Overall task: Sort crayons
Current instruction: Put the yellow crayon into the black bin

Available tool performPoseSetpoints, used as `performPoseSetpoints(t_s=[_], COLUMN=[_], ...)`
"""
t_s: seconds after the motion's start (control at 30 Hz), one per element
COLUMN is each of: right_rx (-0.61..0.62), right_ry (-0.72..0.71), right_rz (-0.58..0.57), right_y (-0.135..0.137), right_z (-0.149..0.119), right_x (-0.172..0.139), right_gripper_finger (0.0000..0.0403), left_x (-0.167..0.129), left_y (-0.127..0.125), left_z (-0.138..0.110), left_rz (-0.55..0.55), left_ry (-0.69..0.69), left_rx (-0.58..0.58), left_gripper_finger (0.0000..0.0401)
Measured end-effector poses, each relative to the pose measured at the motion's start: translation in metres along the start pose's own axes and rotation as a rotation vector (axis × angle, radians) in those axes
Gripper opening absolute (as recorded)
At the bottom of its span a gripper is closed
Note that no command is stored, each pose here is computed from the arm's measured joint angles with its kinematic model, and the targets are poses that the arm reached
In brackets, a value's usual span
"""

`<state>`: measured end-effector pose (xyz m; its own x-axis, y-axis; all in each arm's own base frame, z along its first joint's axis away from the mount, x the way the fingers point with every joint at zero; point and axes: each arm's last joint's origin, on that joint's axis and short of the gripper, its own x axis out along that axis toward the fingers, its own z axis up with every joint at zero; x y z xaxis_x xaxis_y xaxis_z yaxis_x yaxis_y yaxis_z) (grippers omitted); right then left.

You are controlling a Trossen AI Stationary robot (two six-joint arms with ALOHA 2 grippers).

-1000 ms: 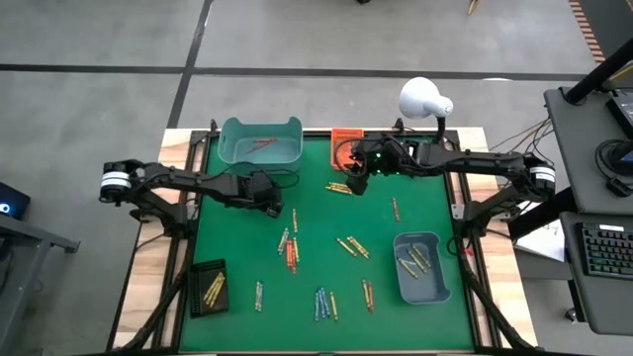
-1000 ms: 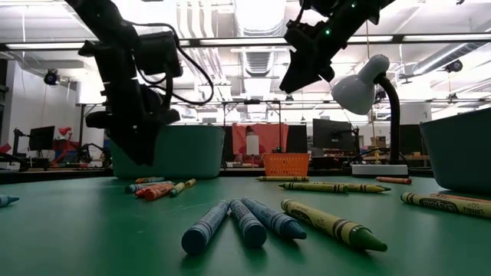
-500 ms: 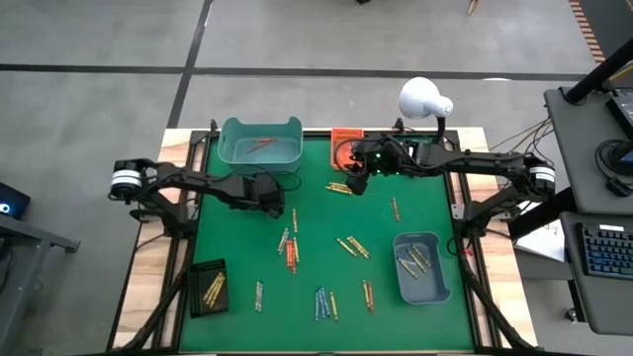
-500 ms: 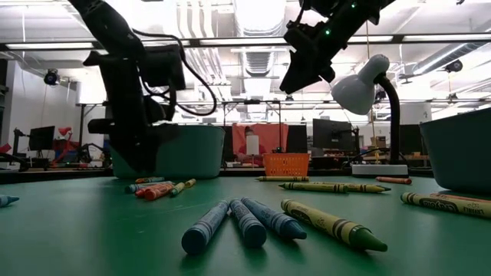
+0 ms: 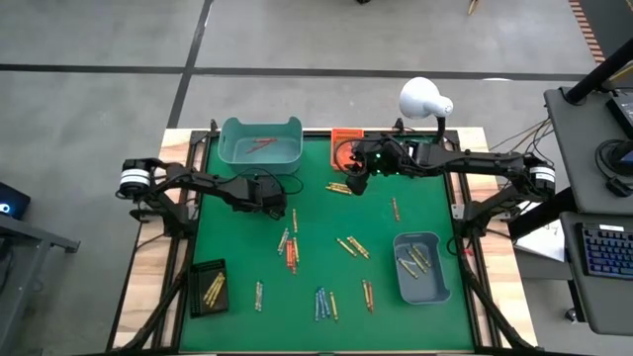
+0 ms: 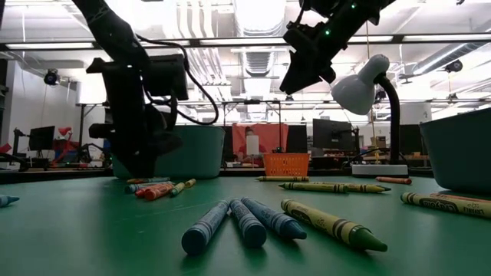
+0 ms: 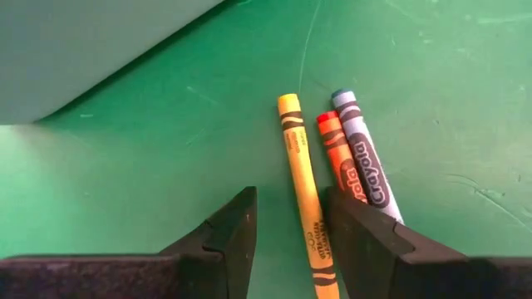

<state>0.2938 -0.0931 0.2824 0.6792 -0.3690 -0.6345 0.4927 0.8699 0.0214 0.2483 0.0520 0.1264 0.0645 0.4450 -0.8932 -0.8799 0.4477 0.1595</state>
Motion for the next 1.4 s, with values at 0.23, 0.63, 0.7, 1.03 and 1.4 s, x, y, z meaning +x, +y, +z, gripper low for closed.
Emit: performPoseSetpoints(t_s=[0.23,0.63,0.7,1.03,1.4], right_rx=[0.000,-0.004,-0.005,-0.009,-0.031], right_ry=[0.000,0.012,0.019,0.034,0.035], right_rz=[0.000,-0.002,-0.003,-0.004,0.022], right_y=[0.000,0.000,0.000,0.000,0.010], right_z=[0.000,-0.004,-0.006,-0.011,-0.012], right_x=[0.000,0.002,0.003,0.005,0.003], right_gripper_finger=[0.0125,0.0125,0.0125,0.0125,0.0125], left_x=[0.002,-0.010,-0.025,-0.122,-0.188], left_y=[-0.001,0.012,0.016,0.030,0.014], left_z=[-0.001,-0.002,0.004,0.013,-0.039], left_rz=[-0.001,0.032,0.020,-0.245,-0.546], left_ry=[0.006,0.013,0.001,0.105,0.365], left_rx=[0.002,0.057,0.055,0.144,0.221], left_gripper_finger=[0.0095,0.0006,0.0004,0.0001,0.0000])
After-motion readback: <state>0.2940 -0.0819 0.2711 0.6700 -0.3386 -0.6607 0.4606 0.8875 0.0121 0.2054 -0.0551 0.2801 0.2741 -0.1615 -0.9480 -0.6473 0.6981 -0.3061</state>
